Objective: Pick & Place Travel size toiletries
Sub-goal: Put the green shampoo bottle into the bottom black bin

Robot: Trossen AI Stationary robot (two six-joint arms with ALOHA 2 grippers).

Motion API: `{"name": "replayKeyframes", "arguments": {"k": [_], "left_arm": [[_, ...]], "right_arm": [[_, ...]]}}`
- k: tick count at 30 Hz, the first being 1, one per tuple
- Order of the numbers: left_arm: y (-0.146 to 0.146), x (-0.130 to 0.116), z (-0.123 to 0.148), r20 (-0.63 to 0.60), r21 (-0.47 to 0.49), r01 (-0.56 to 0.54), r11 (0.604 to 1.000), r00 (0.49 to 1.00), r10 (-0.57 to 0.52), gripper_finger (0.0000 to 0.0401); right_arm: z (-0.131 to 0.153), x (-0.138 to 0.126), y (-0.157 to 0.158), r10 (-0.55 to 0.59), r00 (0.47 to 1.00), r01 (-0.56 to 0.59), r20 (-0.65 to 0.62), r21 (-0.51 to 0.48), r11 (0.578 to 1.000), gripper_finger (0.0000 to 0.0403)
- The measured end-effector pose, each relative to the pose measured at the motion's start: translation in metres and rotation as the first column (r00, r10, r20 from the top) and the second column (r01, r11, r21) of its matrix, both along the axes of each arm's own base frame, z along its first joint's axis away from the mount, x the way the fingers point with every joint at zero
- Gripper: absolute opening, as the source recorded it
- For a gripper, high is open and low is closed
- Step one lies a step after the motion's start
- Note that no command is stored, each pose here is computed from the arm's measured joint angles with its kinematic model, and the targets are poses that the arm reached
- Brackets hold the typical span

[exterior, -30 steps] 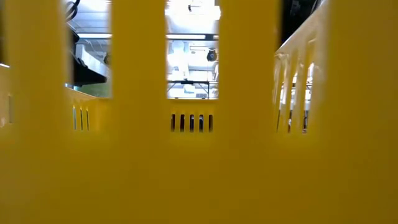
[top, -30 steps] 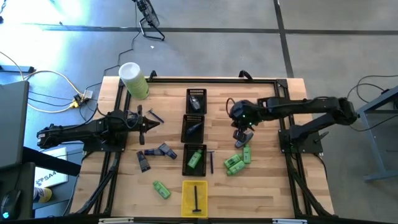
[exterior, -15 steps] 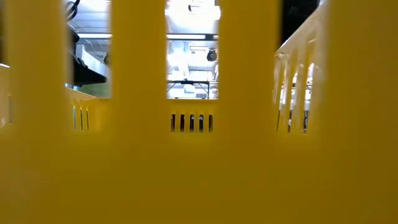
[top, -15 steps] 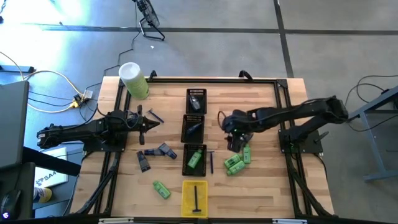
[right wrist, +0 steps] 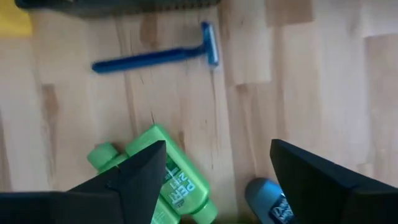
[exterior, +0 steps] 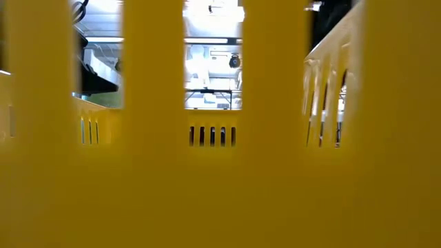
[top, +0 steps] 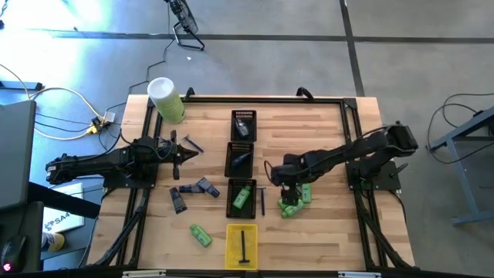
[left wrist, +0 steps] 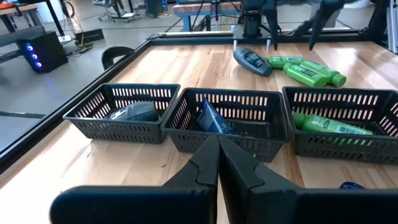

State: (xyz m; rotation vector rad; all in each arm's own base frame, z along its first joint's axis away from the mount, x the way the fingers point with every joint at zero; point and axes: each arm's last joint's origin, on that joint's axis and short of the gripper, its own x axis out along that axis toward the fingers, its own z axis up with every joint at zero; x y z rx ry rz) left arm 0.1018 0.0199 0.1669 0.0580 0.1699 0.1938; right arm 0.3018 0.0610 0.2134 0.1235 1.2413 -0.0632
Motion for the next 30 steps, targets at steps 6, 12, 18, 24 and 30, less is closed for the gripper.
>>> {"name": "replayKeyframes", "arguments": {"k": [6, 12, 18, 24, 30], "left_arm": [[0.000, 0.000, 0.000, 0.000, 0.000, 0.000, 1.000, 1.000, 0.000, 0.0006], [0.000, 0.000, 0.000, 0.000, 0.000, 0.000, 1.000, 1.000, 0.000, 0.0006], [0.000, 0.000, 0.000, 0.000, 0.000, 0.000, 1.000, 1.000, 0.000, 0.0006], [0.000, 0.000, 0.000, 0.000, 0.000, 0.000, 1.000, 1.000, 0.000, 0.0006], [0.000, 0.000, 0.000, 0.000, 0.000, 0.000, 1.000, 1.000, 0.000, 0.0006]], "right_arm": [[-0.022, 0.002, 0.010, 0.029, 0.994, -0.032, -0.106, -0.021, 0.999, 0.0267], [-0.033, -0.005, 0.015, -0.016, 0.972, 0.014, -0.234, -0.012, 1.000, 0.0266], [-0.034, -0.006, 0.022, -0.001, 0.974, -0.002, -0.226, -0.016, 1.000, 0.0266], [-0.034, -0.007, 0.022, 0.000, 0.974, -0.004, -0.225, -0.015, 1.000, 0.0266], [-0.038, -0.007, 0.022, 0.001, 0.977, -0.005, -0.212, -0.015, 1.000, 0.0265]]}}
